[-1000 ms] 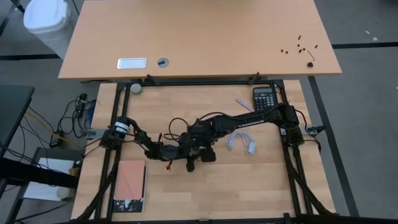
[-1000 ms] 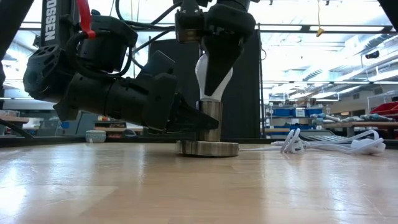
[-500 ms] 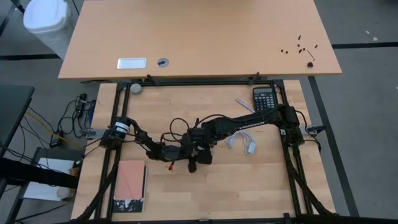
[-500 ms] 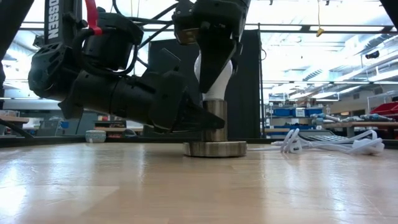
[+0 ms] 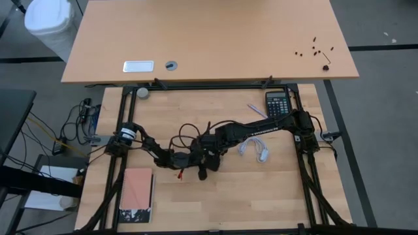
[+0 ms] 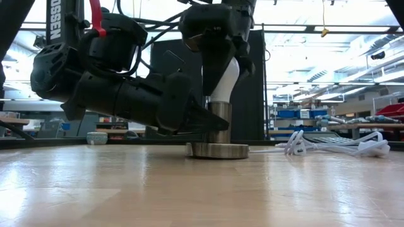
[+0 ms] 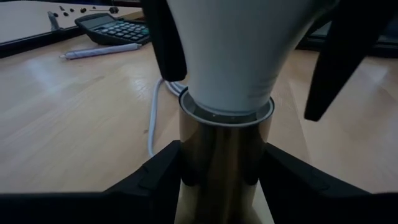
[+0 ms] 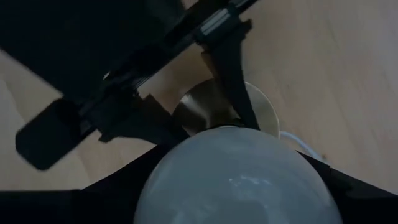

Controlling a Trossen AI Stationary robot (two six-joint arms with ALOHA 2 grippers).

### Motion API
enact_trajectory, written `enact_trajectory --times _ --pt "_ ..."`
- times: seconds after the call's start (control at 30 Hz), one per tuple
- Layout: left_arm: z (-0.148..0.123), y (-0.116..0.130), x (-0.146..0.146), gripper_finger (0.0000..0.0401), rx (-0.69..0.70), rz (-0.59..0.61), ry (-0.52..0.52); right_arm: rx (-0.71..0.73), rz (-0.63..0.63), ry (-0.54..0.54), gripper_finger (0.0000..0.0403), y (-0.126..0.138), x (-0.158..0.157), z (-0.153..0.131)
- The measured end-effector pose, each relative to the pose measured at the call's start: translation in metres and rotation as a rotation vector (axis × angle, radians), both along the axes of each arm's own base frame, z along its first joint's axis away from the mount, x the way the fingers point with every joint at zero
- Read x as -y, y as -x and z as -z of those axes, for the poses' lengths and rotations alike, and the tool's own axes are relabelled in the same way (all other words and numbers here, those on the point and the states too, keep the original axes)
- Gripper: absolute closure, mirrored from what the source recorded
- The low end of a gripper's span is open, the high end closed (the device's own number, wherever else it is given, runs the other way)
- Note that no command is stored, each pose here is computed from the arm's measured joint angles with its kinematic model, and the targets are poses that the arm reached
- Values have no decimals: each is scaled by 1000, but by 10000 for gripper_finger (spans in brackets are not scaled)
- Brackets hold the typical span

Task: Screw lightbulb
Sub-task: Insert the lightbulb on the lamp

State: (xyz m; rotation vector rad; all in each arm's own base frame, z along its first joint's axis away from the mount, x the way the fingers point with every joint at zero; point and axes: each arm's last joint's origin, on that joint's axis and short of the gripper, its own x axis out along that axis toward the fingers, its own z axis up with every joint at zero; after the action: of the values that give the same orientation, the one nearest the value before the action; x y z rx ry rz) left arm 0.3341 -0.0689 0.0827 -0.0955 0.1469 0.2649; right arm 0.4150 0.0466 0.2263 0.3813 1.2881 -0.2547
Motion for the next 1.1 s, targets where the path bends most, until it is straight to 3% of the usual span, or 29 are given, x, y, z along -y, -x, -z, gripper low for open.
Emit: enact_trajectory --times 0.8,0.93,1.1 --pt "0 1 2 207 1 -11 3 -12 536 -167 137 -2 16 0" --pt "0 1 2 207 6 -15 20 -14 552 -180 137 -3 17 0" --pt "0 1 3 207 -2 -24 24 5 483 -182 133 -5 15 0"
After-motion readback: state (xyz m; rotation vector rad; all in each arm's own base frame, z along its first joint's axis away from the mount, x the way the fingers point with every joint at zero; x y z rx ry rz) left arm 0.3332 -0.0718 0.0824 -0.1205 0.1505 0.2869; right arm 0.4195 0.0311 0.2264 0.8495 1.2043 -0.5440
